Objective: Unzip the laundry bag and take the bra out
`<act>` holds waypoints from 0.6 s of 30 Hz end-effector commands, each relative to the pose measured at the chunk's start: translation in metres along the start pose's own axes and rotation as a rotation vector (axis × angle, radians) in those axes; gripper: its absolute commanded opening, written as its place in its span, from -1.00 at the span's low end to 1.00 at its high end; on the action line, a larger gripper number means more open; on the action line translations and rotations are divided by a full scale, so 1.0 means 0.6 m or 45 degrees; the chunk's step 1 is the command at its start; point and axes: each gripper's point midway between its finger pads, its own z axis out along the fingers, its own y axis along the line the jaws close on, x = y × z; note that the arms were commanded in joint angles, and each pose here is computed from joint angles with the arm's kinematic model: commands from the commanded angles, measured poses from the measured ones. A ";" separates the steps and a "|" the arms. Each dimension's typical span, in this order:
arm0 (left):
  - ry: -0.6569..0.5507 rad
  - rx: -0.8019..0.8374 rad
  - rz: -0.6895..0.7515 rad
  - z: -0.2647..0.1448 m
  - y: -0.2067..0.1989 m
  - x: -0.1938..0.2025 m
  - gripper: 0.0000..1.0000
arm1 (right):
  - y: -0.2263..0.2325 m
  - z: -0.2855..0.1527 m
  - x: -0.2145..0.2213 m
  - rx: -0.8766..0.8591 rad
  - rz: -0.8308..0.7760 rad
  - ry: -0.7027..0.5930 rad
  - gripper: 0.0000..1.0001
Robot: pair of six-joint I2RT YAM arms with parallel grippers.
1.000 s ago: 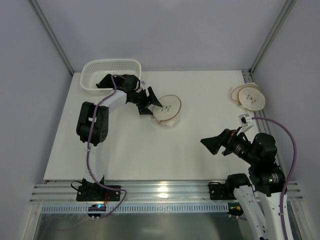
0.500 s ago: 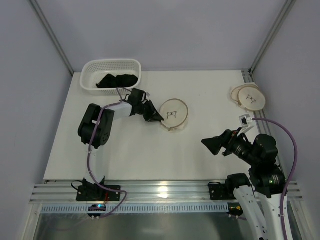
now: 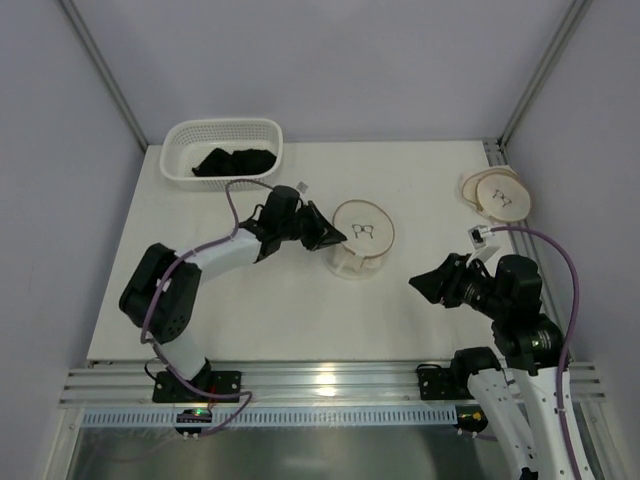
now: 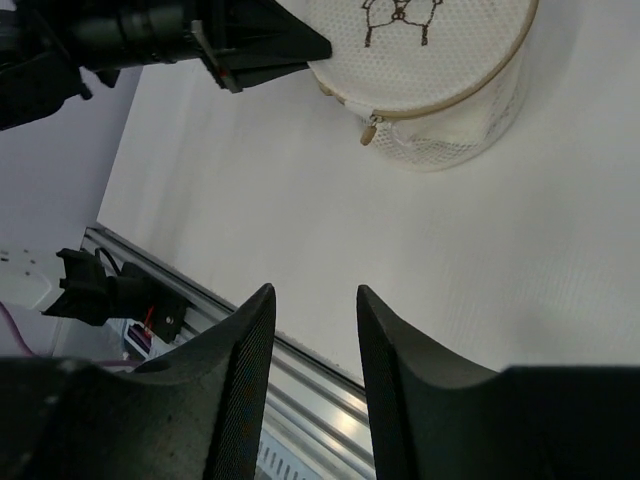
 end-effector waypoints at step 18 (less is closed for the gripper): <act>-0.375 0.142 -0.163 -0.057 -0.093 0.083 -1.00 | -0.073 0.114 0.060 0.304 -0.044 0.304 0.31</act>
